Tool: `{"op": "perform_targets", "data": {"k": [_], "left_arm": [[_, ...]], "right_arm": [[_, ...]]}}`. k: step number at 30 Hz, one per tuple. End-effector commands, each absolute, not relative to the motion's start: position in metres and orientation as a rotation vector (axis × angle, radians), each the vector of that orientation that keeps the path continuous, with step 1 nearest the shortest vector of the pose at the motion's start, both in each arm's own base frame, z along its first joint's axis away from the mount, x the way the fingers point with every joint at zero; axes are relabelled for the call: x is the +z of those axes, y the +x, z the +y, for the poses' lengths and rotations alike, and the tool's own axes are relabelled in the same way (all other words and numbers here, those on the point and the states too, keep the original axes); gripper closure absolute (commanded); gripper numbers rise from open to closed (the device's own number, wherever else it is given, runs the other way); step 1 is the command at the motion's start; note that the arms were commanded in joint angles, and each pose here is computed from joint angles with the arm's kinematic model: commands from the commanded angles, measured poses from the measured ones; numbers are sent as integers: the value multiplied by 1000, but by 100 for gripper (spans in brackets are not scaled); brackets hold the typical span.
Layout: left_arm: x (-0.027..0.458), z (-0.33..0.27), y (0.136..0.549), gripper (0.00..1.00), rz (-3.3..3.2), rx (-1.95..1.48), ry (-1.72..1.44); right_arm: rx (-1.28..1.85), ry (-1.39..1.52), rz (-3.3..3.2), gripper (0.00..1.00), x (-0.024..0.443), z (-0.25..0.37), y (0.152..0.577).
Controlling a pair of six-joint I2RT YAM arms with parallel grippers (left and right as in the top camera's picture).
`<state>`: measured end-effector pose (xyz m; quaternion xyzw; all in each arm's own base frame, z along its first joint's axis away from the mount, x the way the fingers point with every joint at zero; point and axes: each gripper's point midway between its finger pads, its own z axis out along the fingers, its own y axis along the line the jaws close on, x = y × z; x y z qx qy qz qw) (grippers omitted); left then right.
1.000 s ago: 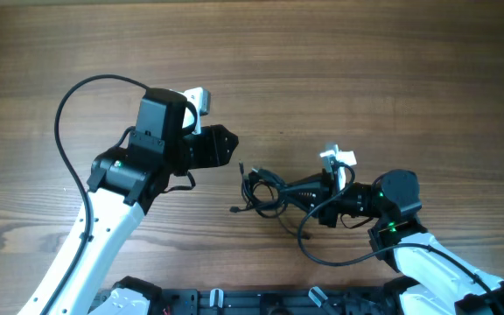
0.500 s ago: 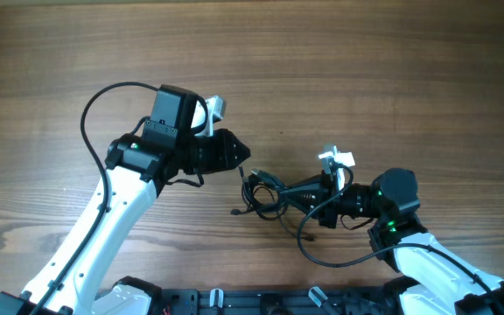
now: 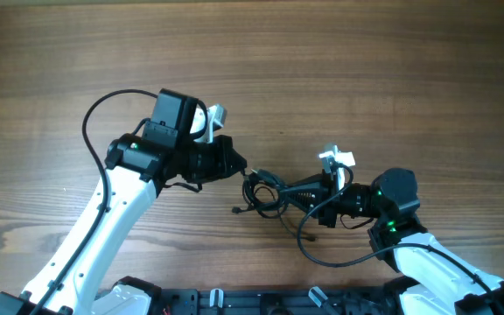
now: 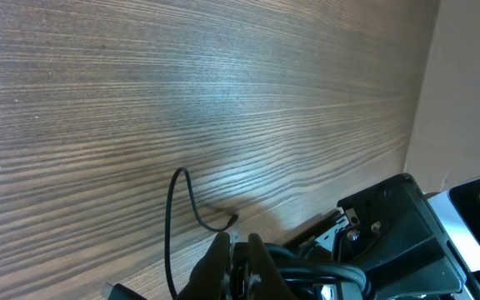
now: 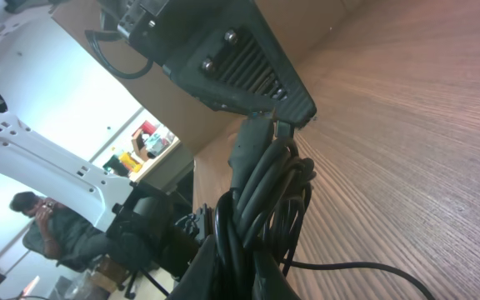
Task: Untangle cables
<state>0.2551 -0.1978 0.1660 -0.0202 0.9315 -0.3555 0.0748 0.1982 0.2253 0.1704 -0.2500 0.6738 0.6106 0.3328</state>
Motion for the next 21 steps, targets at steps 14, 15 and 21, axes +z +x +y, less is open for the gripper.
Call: {"op": "perform_targets", "data": {"k": [14, 15, 21], "left_arm": [[160, -147, 255, 96, 2824, -788, -183], [164, -149, 256, 96, 2806, -800, -171], [180, -183, 259, 96, 2711, -888, 10]], "right_arm": [[1535, -138, 1974, 95, 147, 210, 245], [1550, -105, 1983, 95, 147, 210, 246], [1611, -10, 2015, 95, 147, 210, 246]]}}
